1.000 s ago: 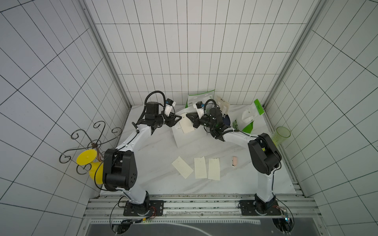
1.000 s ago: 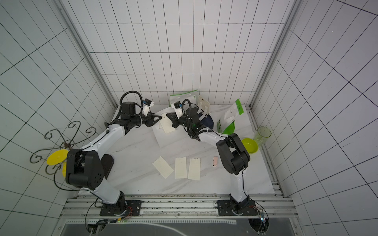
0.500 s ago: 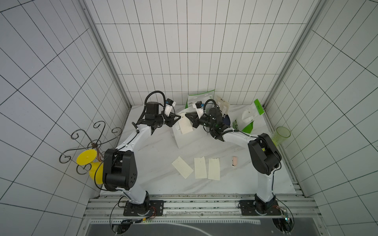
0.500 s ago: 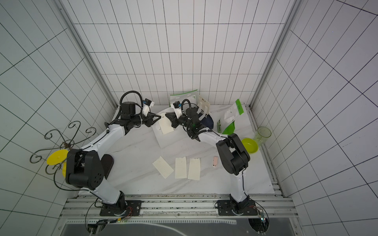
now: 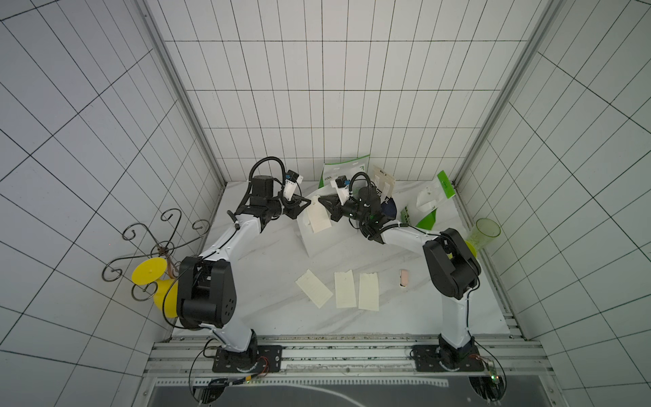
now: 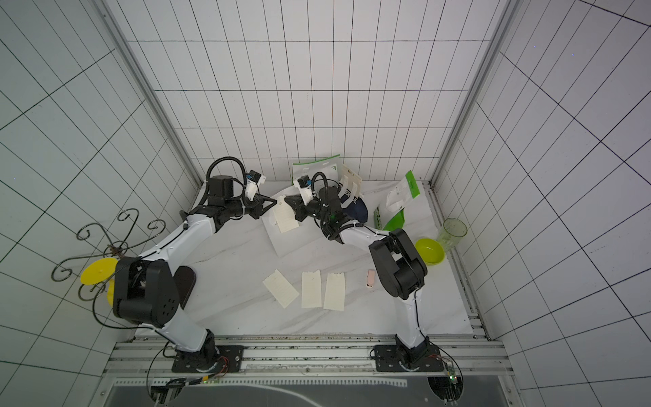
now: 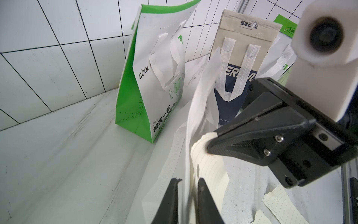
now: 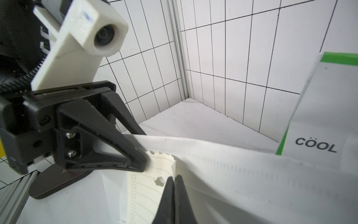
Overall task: Staple the receipts to the bags
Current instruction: Hold the receipt from the takeout bag.
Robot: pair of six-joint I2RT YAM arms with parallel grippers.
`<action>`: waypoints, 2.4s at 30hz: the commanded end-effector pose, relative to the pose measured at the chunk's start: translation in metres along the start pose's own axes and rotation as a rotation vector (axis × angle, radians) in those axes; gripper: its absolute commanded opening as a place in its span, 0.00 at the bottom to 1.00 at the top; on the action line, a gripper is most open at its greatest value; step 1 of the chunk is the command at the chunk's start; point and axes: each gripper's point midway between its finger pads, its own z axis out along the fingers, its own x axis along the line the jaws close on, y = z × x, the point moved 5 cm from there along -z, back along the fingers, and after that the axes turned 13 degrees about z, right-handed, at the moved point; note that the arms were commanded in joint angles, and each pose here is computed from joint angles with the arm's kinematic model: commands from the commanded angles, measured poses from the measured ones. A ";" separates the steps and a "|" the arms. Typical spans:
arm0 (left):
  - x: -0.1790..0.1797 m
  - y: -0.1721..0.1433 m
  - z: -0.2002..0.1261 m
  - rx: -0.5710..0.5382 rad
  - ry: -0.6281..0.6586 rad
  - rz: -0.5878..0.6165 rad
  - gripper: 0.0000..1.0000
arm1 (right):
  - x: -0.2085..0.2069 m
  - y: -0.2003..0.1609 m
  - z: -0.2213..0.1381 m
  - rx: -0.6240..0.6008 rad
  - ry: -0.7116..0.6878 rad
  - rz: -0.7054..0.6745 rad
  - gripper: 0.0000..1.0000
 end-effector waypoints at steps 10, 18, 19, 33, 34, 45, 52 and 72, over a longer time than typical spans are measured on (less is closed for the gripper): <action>0.001 0.006 0.003 -0.009 -0.003 0.030 0.34 | 0.022 0.058 0.006 -0.144 0.057 -0.088 0.00; 0.002 0.004 0.004 -0.007 -0.003 0.028 0.33 | 0.022 0.057 0.008 -0.140 0.066 -0.092 0.00; 0.002 0.005 0.004 -0.008 -0.004 0.030 0.31 | 0.022 0.056 0.009 -0.138 0.065 -0.092 0.00; 0.000 0.003 0.005 -0.008 -0.015 0.043 0.04 | 0.020 0.058 0.014 -0.150 0.069 -0.089 0.00; 0.000 0.004 0.004 -0.008 -0.012 0.046 0.01 | 0.019 0.058 0.015 -0.147 0.070 -0.088 0.00; -0.007 0.013 0.002 0.009 0.051 0.070 0.00 | 0.012 0.052 -0.005 -0.181 -0.011 -0.016 0.46; -0.011 0.022 0.001 0.053 0.146 0.047 0.00 | 0.023 0.065 -0.068 -0.257 -0.138 0.111 0.56; -0.038 0.011 -0.007 0.011 0.172 -0.068 0.00 | -0.020 -0.076 -0.242 0.226 -0.930 0.572 0.63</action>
